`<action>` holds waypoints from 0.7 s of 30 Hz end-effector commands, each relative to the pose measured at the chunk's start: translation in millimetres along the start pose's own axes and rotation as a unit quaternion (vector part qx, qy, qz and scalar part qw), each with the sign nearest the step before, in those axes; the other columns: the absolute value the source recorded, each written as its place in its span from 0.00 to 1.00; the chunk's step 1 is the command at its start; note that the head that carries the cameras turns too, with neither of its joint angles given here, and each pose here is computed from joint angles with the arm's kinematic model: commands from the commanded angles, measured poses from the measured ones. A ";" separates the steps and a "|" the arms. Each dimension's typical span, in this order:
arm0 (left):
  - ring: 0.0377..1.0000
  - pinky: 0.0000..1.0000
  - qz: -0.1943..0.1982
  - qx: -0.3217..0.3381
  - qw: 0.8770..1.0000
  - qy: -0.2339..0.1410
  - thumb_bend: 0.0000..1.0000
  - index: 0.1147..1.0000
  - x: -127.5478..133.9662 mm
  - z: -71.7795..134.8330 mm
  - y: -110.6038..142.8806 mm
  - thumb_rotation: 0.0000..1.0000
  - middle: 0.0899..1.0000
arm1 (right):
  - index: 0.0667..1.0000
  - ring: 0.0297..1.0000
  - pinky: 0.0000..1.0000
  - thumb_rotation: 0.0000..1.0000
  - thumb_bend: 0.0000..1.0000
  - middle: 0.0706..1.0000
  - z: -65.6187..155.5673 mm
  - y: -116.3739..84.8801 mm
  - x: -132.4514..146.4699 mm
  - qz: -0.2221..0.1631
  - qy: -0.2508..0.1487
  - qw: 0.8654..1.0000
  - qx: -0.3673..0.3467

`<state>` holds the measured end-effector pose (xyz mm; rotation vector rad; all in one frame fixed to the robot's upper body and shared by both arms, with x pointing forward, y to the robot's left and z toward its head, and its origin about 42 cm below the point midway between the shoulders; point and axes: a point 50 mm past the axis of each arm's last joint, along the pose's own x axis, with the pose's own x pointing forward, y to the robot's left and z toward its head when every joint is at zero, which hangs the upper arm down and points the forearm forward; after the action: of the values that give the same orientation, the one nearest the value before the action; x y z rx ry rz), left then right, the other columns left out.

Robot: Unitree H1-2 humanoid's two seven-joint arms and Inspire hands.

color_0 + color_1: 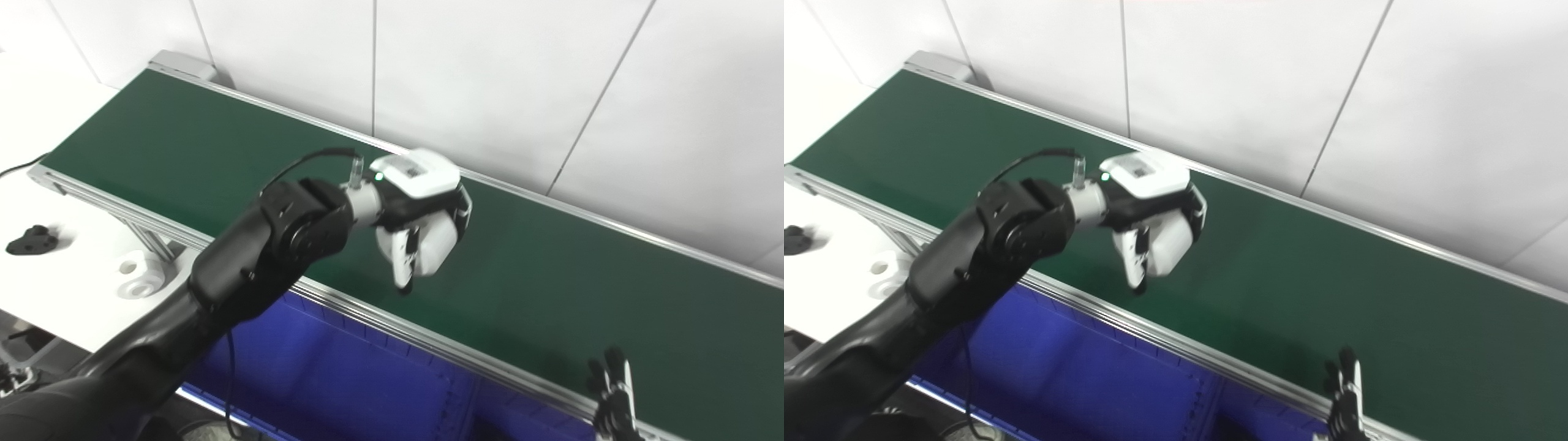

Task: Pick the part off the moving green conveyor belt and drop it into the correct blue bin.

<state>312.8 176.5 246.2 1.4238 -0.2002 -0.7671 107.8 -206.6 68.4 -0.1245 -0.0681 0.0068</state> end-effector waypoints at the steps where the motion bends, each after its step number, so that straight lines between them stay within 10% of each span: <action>1: 0.40 0.37 0.017 0.000 1.000 0.016 0.52 0.40 -16.7 -1.0 -0.8 0.00 0.47 | 1.00 0.93 1.00 1.00 0.78 1.00 11.2 -4.6 4.4 0.000 -0.020 1.000 0.000; 21: 0.39 0.42 -0.015 -0.060 0.985 0.163 0.52 0.43 -113.1 -1.7 -139.5 0.00 0.38 | 1.00 0.92 0.97 0.96 0.74 0.98 12.7 3.9 11.7 0.014 -0.025 0.999 0.015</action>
<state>179.5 250.7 146.3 1.4015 0.1853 -0.6017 116.7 -201.4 73.8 -0.0966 -0.0820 0.0431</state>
